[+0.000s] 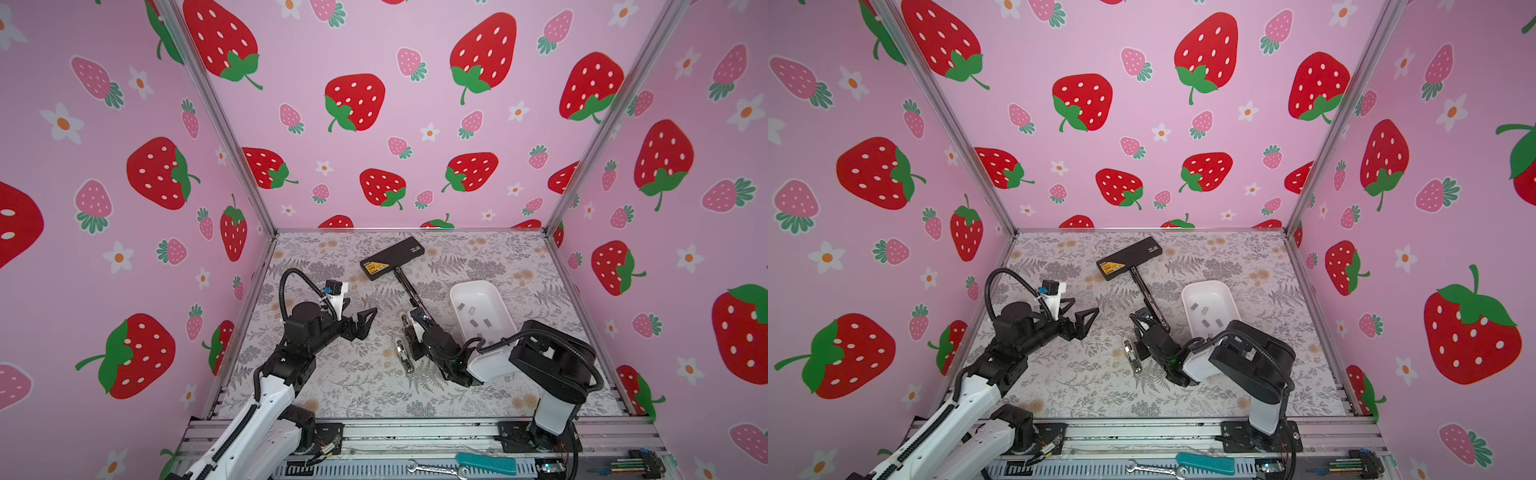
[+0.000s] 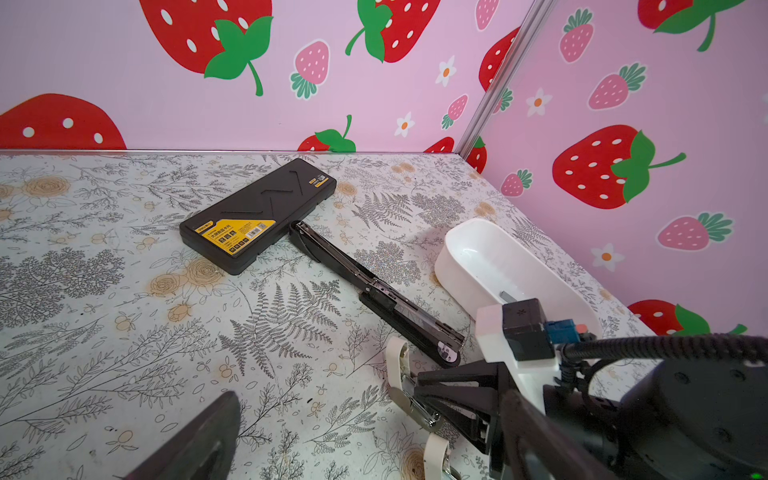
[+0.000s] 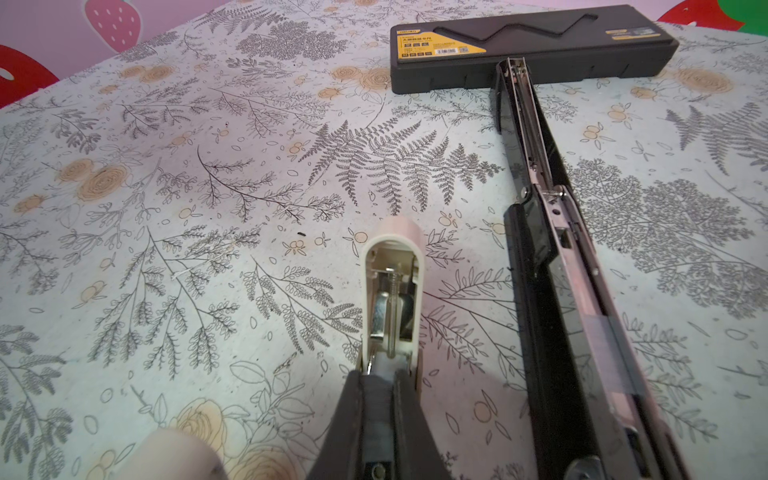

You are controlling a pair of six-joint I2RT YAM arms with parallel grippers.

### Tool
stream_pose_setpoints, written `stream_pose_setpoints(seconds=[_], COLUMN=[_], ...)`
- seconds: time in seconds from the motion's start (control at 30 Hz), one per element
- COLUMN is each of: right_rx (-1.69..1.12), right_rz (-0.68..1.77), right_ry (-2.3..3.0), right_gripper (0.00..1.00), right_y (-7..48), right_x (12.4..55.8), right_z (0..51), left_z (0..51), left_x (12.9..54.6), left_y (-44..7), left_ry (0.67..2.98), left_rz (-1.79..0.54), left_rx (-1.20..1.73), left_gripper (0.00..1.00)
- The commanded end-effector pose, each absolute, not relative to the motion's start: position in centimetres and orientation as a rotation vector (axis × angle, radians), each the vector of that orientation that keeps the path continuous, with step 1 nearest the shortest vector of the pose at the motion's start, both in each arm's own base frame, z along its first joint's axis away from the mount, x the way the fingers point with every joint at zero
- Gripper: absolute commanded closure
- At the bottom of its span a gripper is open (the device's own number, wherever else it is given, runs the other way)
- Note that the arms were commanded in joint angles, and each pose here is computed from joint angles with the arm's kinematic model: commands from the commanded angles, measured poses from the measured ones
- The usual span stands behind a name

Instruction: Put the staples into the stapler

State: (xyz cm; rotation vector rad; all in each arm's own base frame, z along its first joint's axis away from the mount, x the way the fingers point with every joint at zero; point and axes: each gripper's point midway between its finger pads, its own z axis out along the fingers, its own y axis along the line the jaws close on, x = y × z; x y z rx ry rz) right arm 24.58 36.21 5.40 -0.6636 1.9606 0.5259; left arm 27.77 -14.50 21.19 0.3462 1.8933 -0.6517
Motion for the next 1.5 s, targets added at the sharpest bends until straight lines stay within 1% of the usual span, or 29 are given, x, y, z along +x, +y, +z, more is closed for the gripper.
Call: stream_pose_setpoints(seconds=[0.0,1.47], right_rx=[-0.639,-0.619], right_rz=[0.535,0.548], right_ry=[1.952,1.998], right_gripper=[0.97,0.97], right_y=[36.2,35.1], right_x=[24.9,24.1], right_z=[5.7,4.1], left_z=[22.8,22.8], left_x=[28.1,28.2], left_y=[-14.6,-14.7], left_ry=[1.852,1.854], left_rz=[-0.645,-0.639], left_rx=[0.358,0.358], left_gripper=[0.01,0.01])
